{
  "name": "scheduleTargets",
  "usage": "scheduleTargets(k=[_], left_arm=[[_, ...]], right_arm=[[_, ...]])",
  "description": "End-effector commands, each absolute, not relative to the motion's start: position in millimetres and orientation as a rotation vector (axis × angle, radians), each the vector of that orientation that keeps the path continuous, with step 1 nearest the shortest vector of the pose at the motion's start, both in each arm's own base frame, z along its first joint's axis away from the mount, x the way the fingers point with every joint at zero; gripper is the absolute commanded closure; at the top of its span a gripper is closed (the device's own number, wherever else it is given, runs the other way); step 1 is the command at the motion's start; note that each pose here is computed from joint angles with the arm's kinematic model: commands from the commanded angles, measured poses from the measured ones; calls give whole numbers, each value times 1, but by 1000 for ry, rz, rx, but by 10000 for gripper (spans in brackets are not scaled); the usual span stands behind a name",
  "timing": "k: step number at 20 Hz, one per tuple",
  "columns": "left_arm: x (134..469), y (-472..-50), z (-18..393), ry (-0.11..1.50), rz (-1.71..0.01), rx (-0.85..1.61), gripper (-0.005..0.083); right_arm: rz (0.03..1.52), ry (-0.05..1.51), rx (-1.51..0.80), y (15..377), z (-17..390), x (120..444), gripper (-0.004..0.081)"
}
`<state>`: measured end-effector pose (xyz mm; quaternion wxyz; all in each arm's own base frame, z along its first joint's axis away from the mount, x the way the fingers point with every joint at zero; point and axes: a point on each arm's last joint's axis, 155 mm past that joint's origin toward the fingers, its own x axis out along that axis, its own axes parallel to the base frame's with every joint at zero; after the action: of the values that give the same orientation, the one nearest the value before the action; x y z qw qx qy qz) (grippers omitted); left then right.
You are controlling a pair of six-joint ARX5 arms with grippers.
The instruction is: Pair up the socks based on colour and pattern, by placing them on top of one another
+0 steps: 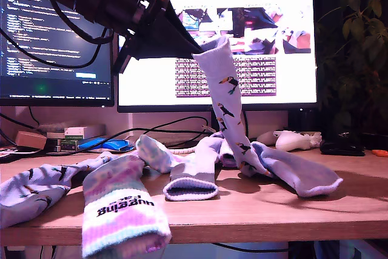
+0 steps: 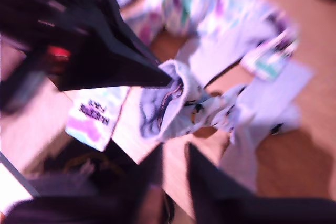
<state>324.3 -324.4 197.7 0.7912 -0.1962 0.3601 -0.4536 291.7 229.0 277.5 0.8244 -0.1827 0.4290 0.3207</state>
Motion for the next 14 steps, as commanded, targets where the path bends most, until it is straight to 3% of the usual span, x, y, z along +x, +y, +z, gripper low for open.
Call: scheduleTargets(k=[1,8,14], left_arm=[[324,-327,192,781,-991,-408,796],[323,-328,195,777,-1000,-410,796],[327,-330,209,758,-1006,-410,796]], right_arm=[[638,857,-370,217,288,298,783],[532,522,-269,178,319,296,783],[463,367,-207,145,289,267,783]])
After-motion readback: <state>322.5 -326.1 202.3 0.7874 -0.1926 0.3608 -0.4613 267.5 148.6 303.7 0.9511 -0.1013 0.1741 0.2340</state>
